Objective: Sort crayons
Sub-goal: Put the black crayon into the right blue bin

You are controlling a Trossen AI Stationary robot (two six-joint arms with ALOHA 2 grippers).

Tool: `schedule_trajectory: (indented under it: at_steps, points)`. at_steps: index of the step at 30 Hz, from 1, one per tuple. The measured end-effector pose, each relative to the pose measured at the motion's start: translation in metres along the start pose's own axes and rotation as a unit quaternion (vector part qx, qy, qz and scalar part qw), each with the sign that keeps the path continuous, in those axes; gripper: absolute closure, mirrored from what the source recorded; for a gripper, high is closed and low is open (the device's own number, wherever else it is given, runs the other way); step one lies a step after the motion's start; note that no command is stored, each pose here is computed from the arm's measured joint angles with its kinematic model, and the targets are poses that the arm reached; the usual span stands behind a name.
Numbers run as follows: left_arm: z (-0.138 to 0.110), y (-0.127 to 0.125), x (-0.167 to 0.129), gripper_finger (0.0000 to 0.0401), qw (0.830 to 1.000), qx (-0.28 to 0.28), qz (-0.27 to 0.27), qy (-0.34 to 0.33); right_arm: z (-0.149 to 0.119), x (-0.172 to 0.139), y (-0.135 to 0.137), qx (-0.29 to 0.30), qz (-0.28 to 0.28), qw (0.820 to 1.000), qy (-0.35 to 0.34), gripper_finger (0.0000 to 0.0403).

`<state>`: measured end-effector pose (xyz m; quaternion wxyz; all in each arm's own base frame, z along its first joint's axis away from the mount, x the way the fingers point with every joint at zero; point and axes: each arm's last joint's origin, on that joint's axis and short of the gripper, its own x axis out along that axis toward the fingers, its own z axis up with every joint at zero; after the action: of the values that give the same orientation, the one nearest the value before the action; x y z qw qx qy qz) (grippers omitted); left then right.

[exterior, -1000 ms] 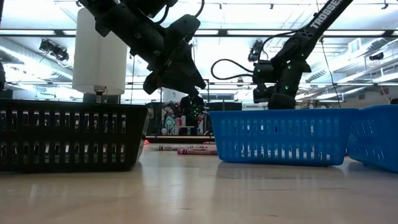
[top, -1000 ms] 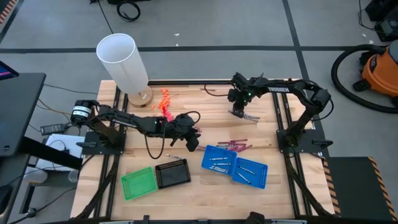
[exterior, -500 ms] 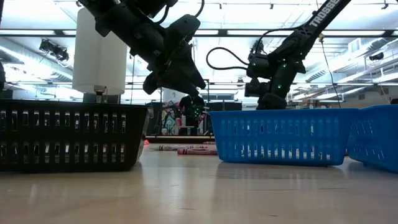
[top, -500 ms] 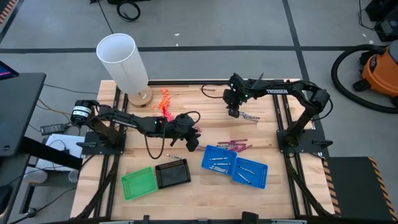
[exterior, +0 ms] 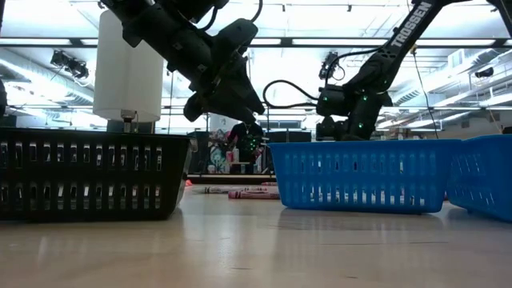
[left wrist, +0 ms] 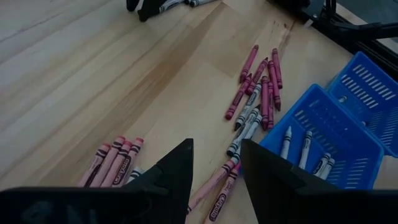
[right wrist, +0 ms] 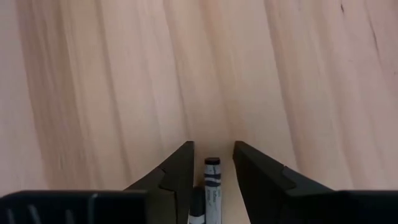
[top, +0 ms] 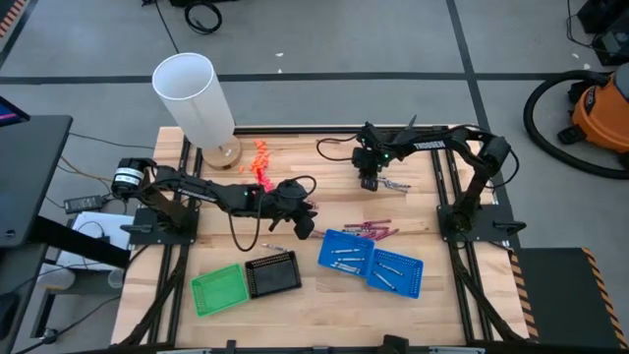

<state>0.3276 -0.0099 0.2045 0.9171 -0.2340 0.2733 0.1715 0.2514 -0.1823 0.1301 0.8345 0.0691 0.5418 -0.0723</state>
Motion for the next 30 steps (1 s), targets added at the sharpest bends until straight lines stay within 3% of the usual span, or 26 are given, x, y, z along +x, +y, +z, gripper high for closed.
schedule_trajectory:
  at_steps: [19,30]
  points:
    - [0.000,0.000,0.000,0.0258,1.000,0.003,0.002,0.003,-0.002,-0.004,-0.002,-0.018,0.002,1.000,0.020,0.0370]
    - [-0.001,0.000,0.000,0.0258,1.000,0.005,0.002,0.003,0.021,-0.021,-0.008,-0.001,-0.002,1.000,0.027,0.0372]
